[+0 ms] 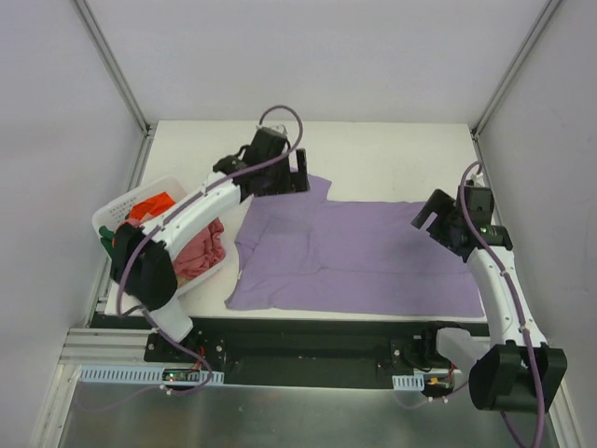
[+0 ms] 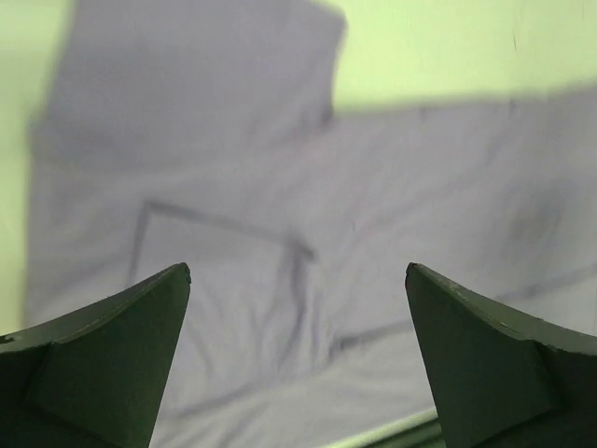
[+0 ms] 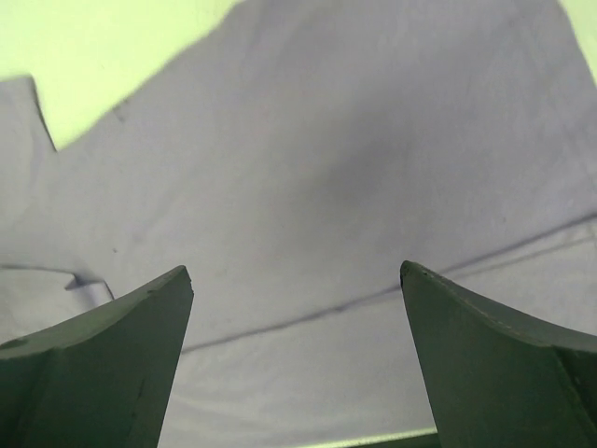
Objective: Fold and stack the t-shirts
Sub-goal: Grap the side of the flattened tshirt furthest away from the robot with both arms
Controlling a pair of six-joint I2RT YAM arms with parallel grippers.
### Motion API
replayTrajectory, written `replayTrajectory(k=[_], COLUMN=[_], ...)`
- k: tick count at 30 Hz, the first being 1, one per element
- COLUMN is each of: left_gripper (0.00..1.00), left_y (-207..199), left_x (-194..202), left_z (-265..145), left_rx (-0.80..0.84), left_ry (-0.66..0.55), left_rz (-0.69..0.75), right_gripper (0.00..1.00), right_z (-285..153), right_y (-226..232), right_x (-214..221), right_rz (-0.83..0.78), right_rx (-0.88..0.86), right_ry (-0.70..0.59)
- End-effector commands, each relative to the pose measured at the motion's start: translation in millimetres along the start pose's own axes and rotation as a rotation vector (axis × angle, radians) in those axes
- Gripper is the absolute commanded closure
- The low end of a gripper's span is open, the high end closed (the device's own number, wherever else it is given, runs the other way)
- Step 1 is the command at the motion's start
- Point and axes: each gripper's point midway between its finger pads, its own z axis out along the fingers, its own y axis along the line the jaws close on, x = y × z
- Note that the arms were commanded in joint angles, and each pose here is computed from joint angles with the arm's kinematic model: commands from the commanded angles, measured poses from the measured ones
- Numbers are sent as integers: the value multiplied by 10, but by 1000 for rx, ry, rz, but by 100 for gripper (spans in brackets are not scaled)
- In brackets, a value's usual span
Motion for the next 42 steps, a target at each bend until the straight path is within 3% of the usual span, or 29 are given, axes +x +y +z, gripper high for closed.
replayTrajectory(k=[1, 7, 12, 24, 32, 36, 42], left_gripper=[1, 1, 1, 1, 2, 8, 18], left_y=[577, 940, 1099, 1179, 1178, 1120, 1237], left_x=[-678, -1574, -1798, -1361, -1191, -1131, -926], left_z=[370, 1045, 1612, 2272, 2323, 2324, 2242], left_rx=[-182, -291, -244, -102, -88, -52, -139], left_ry=[-20, -112, -140, -13, 39, 68, 134], left_rz=[-34, 23, 9, -184, -216, -197, -130], right_gripper=[4, 4, 4, 4, 4, 4, 4], right_z=[44, 205, 274, 329, 334, 338, 359], right_y=[13, -31, -112, -53, -44, -56, -51], right_x=[-311, -296, -249, -163, -148, -147, -118], right_rz=[-14, -7, -1, 15, 26, 34, 46], right_rx=[35, 56, 78, 27, 2, 1, -10], right_ry=[-50, 4, 27, 80, 85, 86, 103])
